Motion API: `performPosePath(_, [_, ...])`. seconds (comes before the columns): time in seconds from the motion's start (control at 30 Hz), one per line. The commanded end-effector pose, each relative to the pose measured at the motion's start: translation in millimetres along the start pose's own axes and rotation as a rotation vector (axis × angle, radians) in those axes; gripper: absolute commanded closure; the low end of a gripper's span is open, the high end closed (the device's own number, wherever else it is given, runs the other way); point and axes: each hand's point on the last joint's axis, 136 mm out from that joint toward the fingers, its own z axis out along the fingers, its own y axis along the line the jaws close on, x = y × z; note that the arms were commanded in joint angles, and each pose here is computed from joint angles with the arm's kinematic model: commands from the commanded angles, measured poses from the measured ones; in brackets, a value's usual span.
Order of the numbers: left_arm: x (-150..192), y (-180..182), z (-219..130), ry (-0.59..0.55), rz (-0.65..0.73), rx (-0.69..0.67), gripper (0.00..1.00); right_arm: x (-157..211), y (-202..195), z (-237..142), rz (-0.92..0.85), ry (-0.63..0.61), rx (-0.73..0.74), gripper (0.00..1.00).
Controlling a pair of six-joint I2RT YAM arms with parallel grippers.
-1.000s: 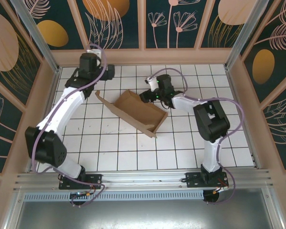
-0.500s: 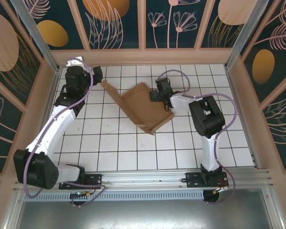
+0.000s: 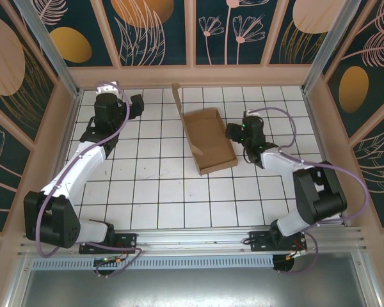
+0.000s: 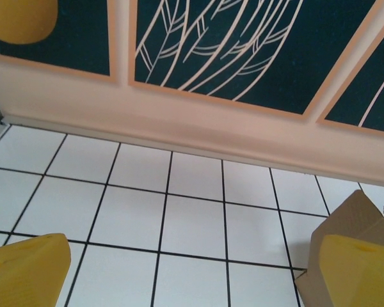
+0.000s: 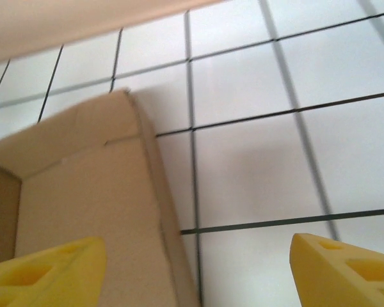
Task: Fold the paper box
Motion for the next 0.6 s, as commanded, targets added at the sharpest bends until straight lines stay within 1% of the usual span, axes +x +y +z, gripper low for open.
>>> performPosePath(0.0, [8.7,-1.2,5.5,0.001,-0.034,0.024,0.02,6.9,-47.6,-4.5,0.089,-0.02,0.14,0.26])
performPosePath(0.1, [16.0,3.5,6.2,0.016,-0.032,0.005,0.01,30.3,-58.5,-6.3,0.045,0.056,0.168,0.28])
performPosePath(0.23, [18.4,4.3,6.0,-0.001,-0.068,0.012,0.01,59.7,-41.1,-10.2,0.052,0.136,0.088,0.3])
performPosePath(0.3, [10.4,4.0,4.7,-0.033,-0.101,0.014,0.01,72.6,-22.7,-12.0,0.033,0.163,0.044,0.3])
performPosePath(0.33, [19.6,9.2,5.6,-0.021,-0.107,-0.005,0.01,81.6,-12.9,-13.0,0.015,0.183,0.029,0.3])
performPosePath(0.37, [16.8,11.8,4.3,-0.031,-0.109,-0.019,0.01,88.9,-2.7,-13.9,-0.001,0.199,0.011,0.3])
performPosePath(0.47, [7.4,27.7,-4.7,-0.077,-0.14,-0.104,0.01,105.7,26.1,-16.8,-0.037,0.232,-0.046,0.29])
performPosePath(0.57, [0.6,33.6,-12.4,-0.096,-0.143,-0.139,0.01,117.5,64.5,-21.5,-0.035,0.251,-0.166,0.3])
